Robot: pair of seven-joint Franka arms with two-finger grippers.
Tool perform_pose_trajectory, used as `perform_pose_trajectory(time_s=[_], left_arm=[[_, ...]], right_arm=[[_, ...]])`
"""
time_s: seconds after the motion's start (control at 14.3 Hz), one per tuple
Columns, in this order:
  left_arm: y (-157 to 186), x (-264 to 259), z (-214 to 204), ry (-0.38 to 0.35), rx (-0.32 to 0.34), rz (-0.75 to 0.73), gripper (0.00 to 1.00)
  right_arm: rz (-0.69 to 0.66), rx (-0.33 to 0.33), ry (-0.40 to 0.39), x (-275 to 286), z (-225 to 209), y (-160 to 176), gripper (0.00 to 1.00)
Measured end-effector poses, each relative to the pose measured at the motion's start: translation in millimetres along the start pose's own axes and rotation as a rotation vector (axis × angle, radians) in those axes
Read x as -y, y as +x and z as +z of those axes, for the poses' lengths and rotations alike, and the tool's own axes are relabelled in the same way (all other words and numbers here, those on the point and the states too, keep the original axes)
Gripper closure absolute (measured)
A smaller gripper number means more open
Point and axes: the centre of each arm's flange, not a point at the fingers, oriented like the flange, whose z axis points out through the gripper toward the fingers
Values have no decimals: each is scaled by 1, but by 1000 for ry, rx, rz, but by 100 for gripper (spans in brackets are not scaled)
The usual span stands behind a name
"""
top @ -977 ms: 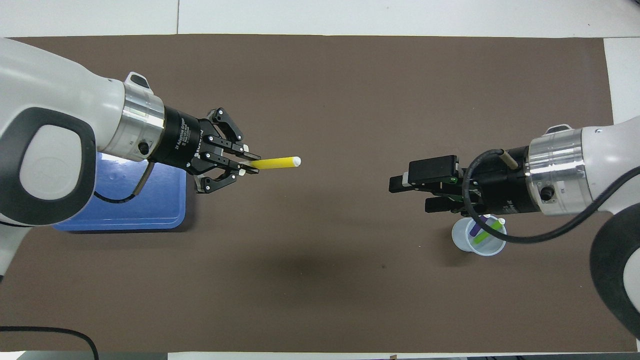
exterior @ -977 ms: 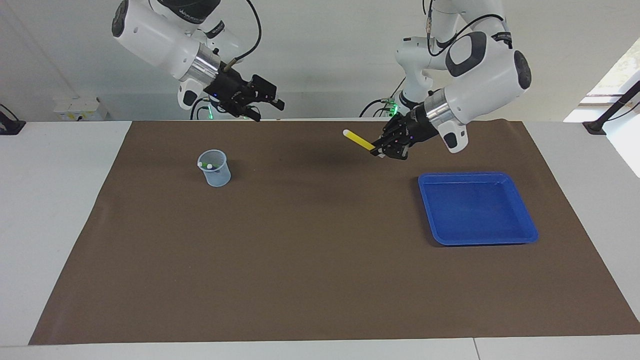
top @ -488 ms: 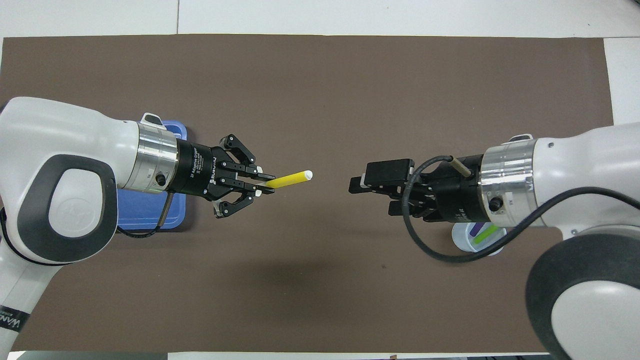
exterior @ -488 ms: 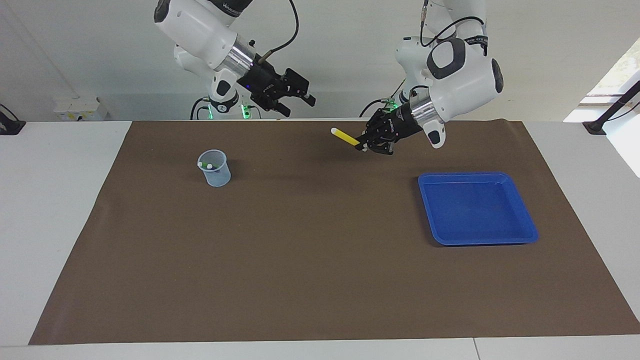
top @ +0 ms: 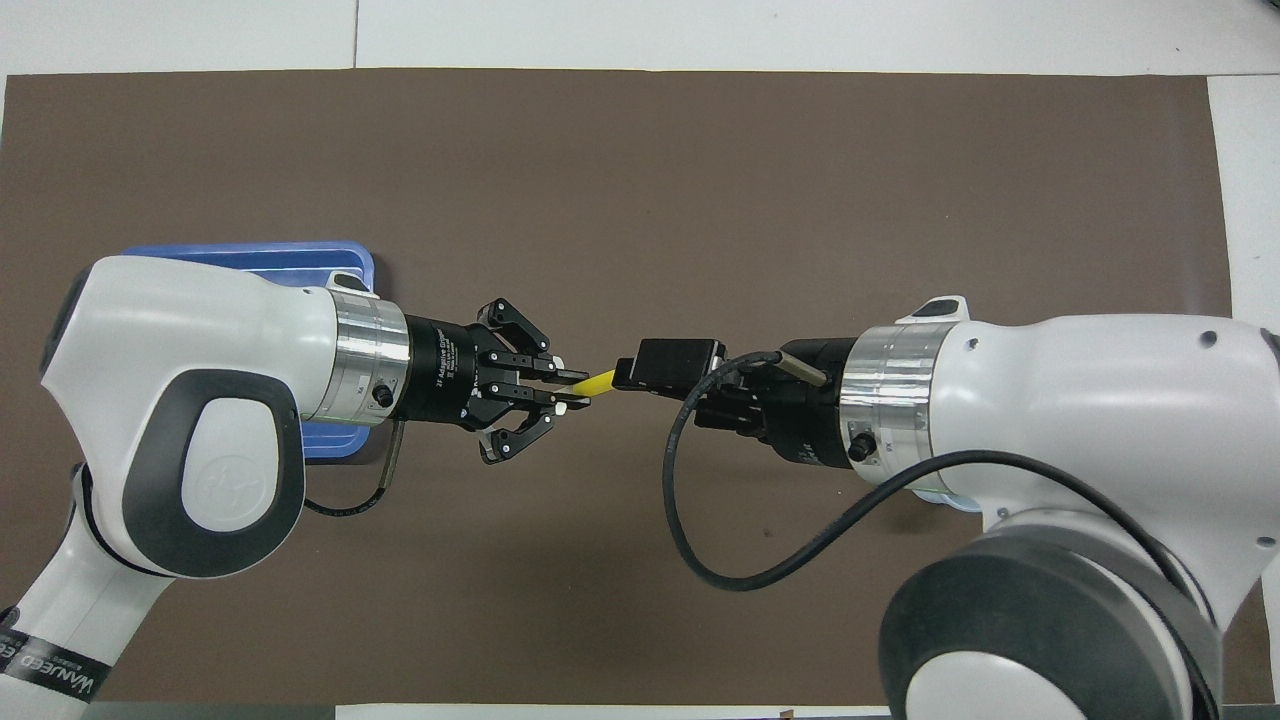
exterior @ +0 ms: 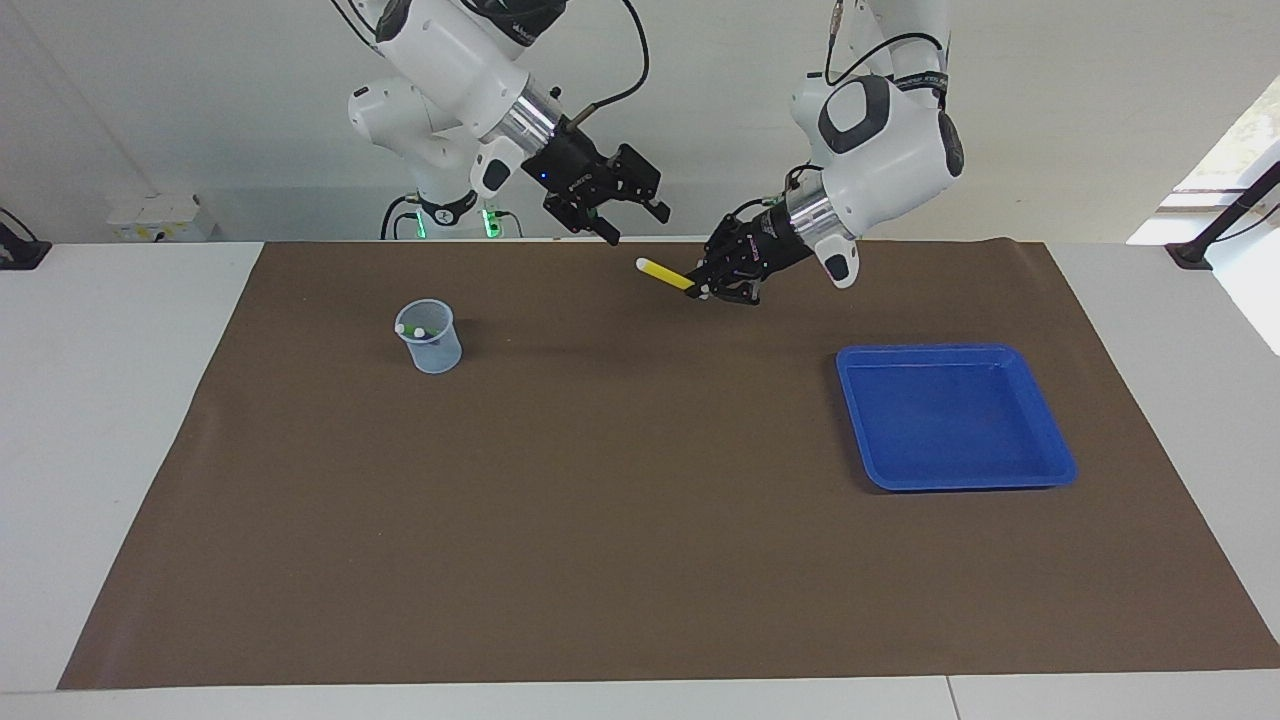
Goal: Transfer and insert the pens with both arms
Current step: 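Bring the yellow pen toward the right gripper while the right gripper approaches, then grasp the yellow pen with the right gripper and open the left gripper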
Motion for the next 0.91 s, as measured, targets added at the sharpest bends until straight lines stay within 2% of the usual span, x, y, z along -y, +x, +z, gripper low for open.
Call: perform_pose_trajectory(time_s=[0.07,0.28,0.42,0.63,0.7,0.91], left_arm=[[1,-1,-1,-2,3,-3,83],[1,-1,-1,-3,8,-9,83],[1,-1,-1,-3,11,-11,83],[2,-2,-2,-5,14,-13,83],[2,-2,-2,-6,14,-14,83],[2,-2,-3,-8,15,-15,83]], right_arm=[[-2,-13,0,0,-1,2,30],[-1,-21,-2,-2,2,5,35],[-1,-24,-1,-2,2,6,46],[-3,-27,1,-1,2,5,50],[-3,-25,0,-1,4,5,55],[-9,-36,4,2,11,4,57]])
